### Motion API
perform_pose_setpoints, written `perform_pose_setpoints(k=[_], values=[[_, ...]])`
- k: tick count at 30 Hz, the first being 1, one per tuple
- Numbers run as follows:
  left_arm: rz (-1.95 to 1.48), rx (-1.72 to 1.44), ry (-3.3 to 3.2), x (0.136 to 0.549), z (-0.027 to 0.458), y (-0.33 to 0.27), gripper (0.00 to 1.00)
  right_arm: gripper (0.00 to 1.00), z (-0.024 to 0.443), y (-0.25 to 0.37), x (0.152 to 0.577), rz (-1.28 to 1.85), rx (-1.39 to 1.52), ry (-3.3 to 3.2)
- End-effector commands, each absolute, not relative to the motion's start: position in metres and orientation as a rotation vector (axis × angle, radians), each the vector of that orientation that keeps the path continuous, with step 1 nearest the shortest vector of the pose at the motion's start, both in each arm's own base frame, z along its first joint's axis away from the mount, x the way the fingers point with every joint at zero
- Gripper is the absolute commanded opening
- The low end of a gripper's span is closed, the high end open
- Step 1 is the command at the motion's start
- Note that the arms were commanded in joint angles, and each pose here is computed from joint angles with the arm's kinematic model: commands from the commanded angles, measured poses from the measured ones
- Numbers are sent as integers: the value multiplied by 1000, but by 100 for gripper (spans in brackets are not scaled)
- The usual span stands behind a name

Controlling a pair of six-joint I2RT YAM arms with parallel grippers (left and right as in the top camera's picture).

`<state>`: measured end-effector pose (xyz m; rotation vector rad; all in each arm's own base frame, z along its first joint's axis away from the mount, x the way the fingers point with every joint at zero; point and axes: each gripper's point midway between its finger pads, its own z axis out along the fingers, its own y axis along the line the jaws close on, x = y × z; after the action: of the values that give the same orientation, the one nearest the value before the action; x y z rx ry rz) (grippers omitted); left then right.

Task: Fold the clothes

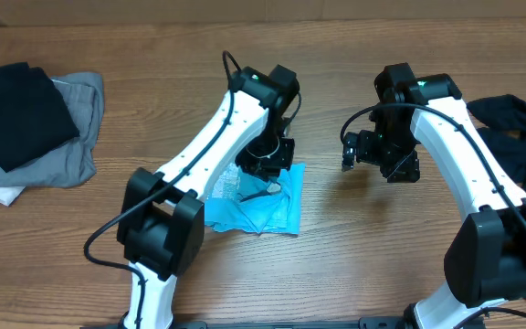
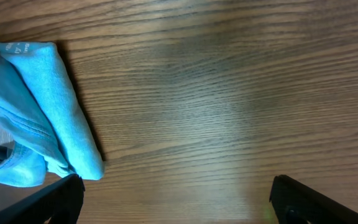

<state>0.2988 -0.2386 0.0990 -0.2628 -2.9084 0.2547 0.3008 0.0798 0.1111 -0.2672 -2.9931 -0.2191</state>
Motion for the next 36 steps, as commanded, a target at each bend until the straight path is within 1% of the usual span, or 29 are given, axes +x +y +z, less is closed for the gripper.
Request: perform_pose_setpoints(k=[1,6,7,8,12,14,17,20,24,28,32,36], values=[[270,-245,-2925,301,108,-240,12,100,113,80,299,-228,-262,-2994],[233,-141,-3079,332,148,-202,13,100,113,82,301,-242,-249,-2999],[213,-51,-3159,347,167,-177,15,100,115,94,301,-339,-169,-2996],[207,-5,-3189,354,173,-165,16,98,117,104,301,-411,-108,-2990],[189,265,-3224,373,184,-114,23,92,127,154,296,-676,164,-2956],[180,345,-3203,377,178,-97,23,91,129,178,293,-734,299,-2950],[153,414,-3155,379,163,-79,30,90,131,216,286,-770,494,-2958],[122,431,-3096,374,144,-73,30,90,133,252,278,-816,617,-2957],[85,421,-3025,364,117,-72,29,89,136,287,272,-871,644,-2970],[69,419,-2991,357,94,-71,30,88,139,310,275,-940,630,-2996],[71,418,-2964,349,76,-71,31,88,137,320,274,-962,629,-2988],[122,414,-2932,341,62,-77,31,89,125,325,269,-931,635,-2962]])
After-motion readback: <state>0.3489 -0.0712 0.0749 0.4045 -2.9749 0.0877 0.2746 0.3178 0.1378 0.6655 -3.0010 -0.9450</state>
